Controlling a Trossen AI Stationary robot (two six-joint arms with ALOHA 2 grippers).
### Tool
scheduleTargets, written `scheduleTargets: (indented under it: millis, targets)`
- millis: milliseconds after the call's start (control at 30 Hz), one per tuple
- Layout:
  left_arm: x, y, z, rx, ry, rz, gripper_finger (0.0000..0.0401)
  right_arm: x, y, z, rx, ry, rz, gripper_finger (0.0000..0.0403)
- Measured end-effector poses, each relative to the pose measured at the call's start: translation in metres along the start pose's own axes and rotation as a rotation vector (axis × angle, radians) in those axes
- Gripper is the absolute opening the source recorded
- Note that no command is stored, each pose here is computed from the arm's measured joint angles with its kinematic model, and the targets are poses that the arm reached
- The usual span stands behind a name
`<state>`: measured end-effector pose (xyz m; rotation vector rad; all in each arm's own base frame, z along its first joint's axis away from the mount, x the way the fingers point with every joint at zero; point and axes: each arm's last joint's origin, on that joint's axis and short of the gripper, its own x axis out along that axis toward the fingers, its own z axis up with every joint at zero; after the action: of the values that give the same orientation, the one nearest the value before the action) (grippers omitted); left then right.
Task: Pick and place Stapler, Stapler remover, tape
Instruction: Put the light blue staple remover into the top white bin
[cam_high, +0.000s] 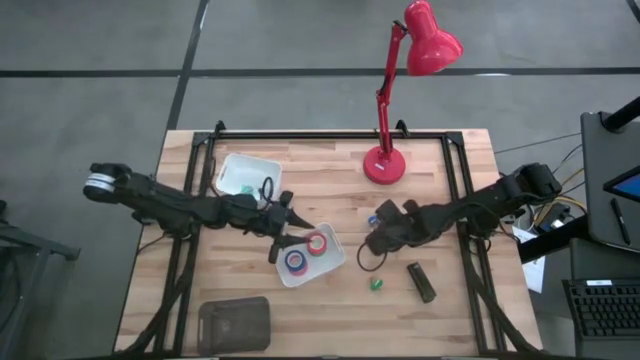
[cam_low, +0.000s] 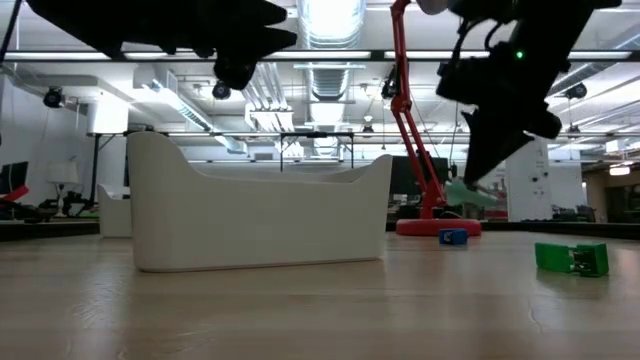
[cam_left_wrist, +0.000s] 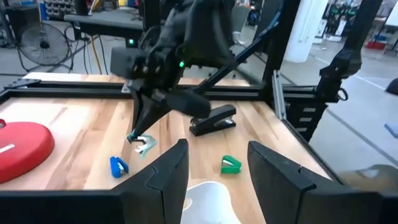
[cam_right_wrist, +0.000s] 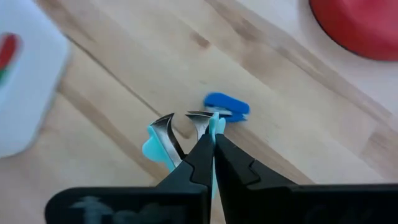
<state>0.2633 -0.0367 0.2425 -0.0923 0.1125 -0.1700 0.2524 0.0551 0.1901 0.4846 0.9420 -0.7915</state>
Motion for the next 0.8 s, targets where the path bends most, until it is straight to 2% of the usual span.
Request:
scheduleTargets:
  millis: [500,800]
  targets:
    - [0.043,0.001,-0.012,0.048,0.092,0.002,0.0167,-0.061,0.043,0.003,-0.15,-0.228,0.15,0.0008]
    - [0.07,-0.012,-0.014,0.077,0.113,-0.038,0.0167,-0.092,0.061,-0.002,-0.2,-0.33,0.23,0.0008]
